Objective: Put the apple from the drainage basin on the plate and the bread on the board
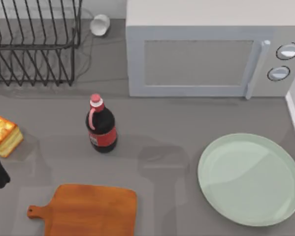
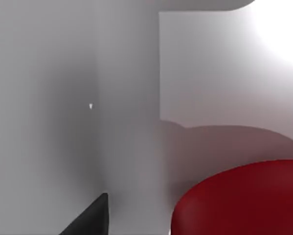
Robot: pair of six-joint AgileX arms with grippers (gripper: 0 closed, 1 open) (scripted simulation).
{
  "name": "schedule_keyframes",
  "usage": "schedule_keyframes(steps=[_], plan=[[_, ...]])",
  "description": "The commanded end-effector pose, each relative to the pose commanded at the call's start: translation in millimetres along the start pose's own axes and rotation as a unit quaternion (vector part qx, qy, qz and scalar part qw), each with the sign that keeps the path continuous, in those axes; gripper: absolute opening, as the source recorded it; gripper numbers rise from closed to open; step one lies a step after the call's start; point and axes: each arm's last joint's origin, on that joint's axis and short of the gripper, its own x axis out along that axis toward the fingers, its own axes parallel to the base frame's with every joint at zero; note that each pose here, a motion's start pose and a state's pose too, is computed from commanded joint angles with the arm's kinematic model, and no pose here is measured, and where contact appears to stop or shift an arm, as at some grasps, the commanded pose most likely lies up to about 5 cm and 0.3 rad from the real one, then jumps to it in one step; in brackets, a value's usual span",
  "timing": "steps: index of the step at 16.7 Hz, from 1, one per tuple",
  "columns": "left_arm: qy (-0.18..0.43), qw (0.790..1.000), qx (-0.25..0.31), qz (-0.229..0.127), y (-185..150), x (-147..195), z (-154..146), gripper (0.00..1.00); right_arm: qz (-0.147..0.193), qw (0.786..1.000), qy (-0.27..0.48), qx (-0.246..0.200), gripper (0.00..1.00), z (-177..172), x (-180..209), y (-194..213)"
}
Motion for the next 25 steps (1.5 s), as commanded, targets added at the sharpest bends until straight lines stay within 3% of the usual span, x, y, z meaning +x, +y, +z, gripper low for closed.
schedule_keyframes(steps=[9,17,18,21,25], plan=[[0.000,1.000,0.000,0.000,0,0,0,1.00,0.000,1.000,0.000,0.000,0.02,0,0,0],[0.000,1.000,0.000,0.000,0,0,0,1.00,0.000,1.000,0.000,0.000,0.00,0,0,0],[0.000,1.000,0.000,0.000,0,0,0,1.00,0.000,1.000,-0.026,0.003,0.00,6,-29,-1],[0.000,1.000,0.000,0.000,0,0,0,1.00,-0.001,1.000,-0.028,0.003,0.00,9,-43,-2],[0.000,1.000,0.000,0.000,0,0,0,1.00,0.003,1.000,-0.017,0.004,0.00,8,-94,-1]])
